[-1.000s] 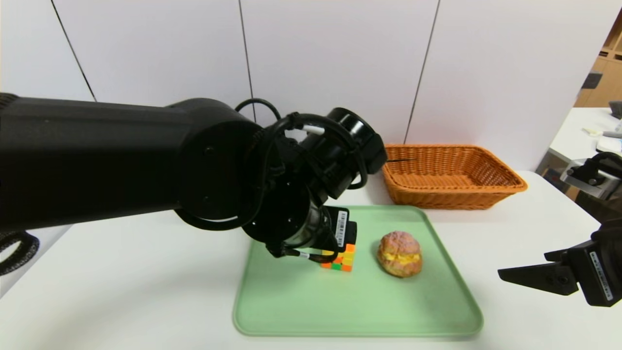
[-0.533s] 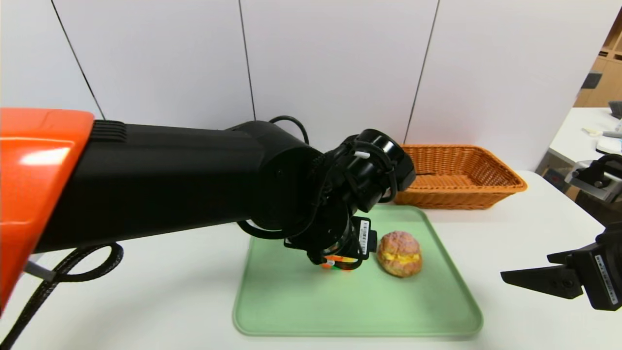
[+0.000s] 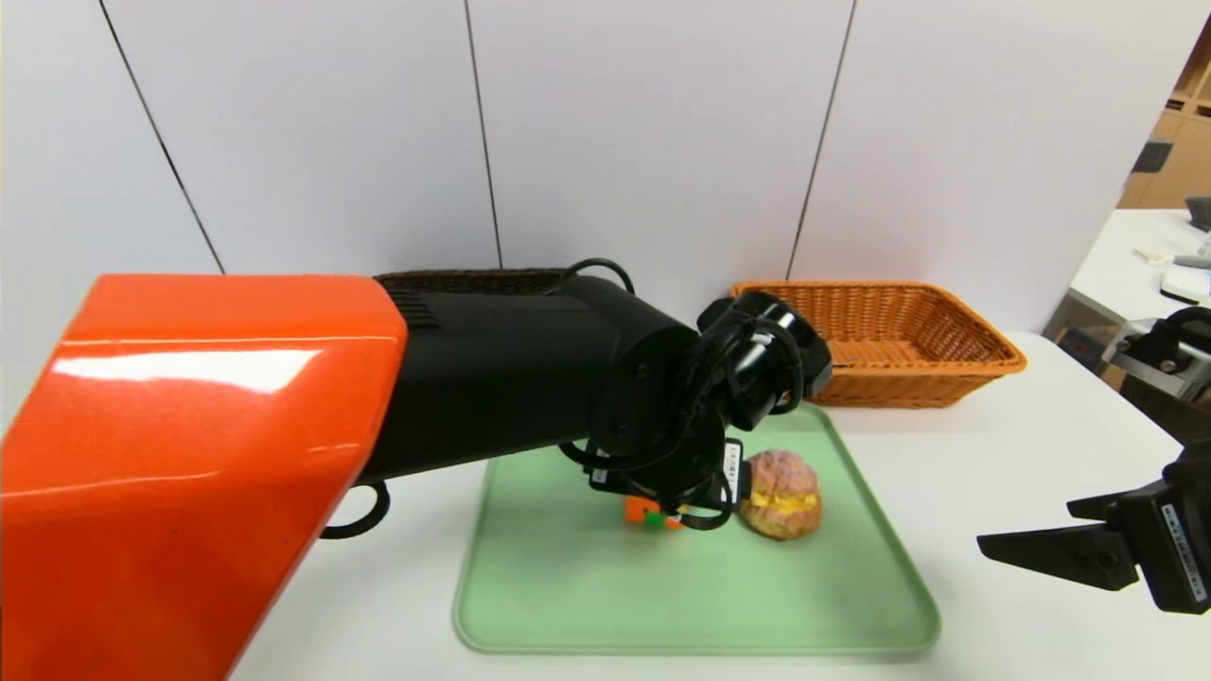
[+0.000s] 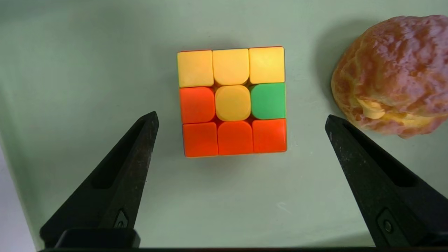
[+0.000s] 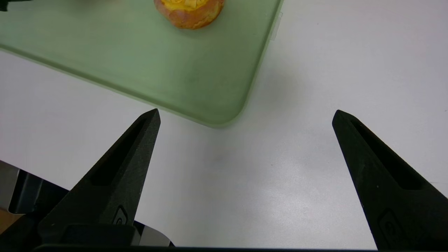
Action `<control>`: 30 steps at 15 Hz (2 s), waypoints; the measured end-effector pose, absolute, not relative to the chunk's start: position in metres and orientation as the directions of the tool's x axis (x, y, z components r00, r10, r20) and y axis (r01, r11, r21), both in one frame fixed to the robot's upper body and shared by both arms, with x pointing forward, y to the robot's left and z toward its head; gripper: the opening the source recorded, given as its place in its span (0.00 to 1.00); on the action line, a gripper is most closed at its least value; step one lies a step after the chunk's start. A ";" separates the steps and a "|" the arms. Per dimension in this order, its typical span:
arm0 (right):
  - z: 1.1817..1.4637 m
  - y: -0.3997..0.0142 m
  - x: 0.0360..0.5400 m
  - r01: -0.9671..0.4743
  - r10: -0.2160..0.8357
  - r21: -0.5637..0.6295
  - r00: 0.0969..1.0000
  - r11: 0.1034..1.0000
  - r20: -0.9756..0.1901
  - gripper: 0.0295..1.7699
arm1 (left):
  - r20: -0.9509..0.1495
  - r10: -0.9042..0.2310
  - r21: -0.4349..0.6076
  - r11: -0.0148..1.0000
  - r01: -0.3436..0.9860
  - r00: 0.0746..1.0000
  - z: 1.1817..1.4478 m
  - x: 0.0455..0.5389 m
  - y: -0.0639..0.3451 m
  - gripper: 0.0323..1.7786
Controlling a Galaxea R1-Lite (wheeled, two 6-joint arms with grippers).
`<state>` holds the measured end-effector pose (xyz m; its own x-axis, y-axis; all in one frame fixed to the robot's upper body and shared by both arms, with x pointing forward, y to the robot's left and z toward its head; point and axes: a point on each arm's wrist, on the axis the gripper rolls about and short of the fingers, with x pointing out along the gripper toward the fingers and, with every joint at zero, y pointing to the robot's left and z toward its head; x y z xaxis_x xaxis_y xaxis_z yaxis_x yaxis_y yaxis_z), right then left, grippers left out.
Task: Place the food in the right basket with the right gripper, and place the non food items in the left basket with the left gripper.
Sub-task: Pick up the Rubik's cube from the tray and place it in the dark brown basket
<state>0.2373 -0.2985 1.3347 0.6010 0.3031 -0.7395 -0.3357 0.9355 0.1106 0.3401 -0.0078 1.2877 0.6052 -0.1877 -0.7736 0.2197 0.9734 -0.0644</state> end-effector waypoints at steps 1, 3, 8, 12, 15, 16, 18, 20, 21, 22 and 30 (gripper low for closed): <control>1.335 -0.299 0.237 -0.332 0.301 0.111 0.602 0.937 -0.739 0.96 | -0.777 -0.181 -0.059 0.975 0.216 0.603 1.284 0.343 -0.010 0.95; 1.335 -0.300 0.238 -0.328 0.300 0.112 0.604 0.938 -0.738 0.96 | -0.784 -0.165 -0.046 0.977 0.209 0.598 1.276 0.349 -0.011 0.95; 1.334 -0.301 0.237 -0.324 0.297 0.112 0.605 0.939 -0.739 0.96 | -0.794 -0.145 -0.026 0.978 0.207 0.591 1.268 0.354 -0.011 0.78; 1.335 -0.301 0.236 -0.324 0.297 0.111 0.609 0.939 -0.735 0.96 | -0.794 -0.145 -0.024 0.978 0.207 0.590 1.268 0.355 -0.011 0.53; 1.335 -0.301 0.236 -0.325 0.298 0.111 0.611 0.939 -0.733 0.96 | -0.794 -0.140 -0.021 0.979 0.203 0.592 1.269 0.355 -0.009 0.53; 1.335 -0.301 0.236 -0.326 0.298 0.110 0.611 0.939 -0.733 0.96 | -0.794 -0.135 -0.016 0.979 0.202 0.592 1.272 0.355 -0.007 0.53; 1.335 -0.301 0.236 -0.326 0.298 0.110 0.612 0.939 -0.732 0.96 | -0.790 -0.133 -0.009 0.979 0.206 0.598 1.283 0.353 0.001 0.53; 1.336 -0.301 0.235 -0.327 0.299 0.109 0.614 0.939 -0.731 0.96 | -0.769 -0.138 -0.002 0.977 0.214 0.624 1.304 0.352 0.014 0.53; 1.337 -0.301 0.236 -0.329 0.301 0.109 0.616 0.938 -0.728 0.96 | -0.755 -0.136 0.007 0.976 0.216 0.641 1.315 0.355 0.024 0.53; 1.337 -0.301 0.236 -0.330 0.302 0.109 0.618 0.938 -0.726 0.96 | -0.740 -0.131 0.022 0.976 0.217 0.660 1.327 0.360 0.038 0.53; 1.340 -0.300 0.237 -0.336 0.307 0.107 0.624 0.936 -0.719 0.96 | -0.646 -0.178 0.221 0.887 0.405 0.742 1.403 0.370 0.127 0.53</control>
<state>0.2369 -0.3002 1.3399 0.6242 0.3066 -0.7186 -0.3360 0.9357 0.1074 0.3696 0.1272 1.4026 0.7424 -0.1782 -0.6458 0.4049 0.8874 0.2206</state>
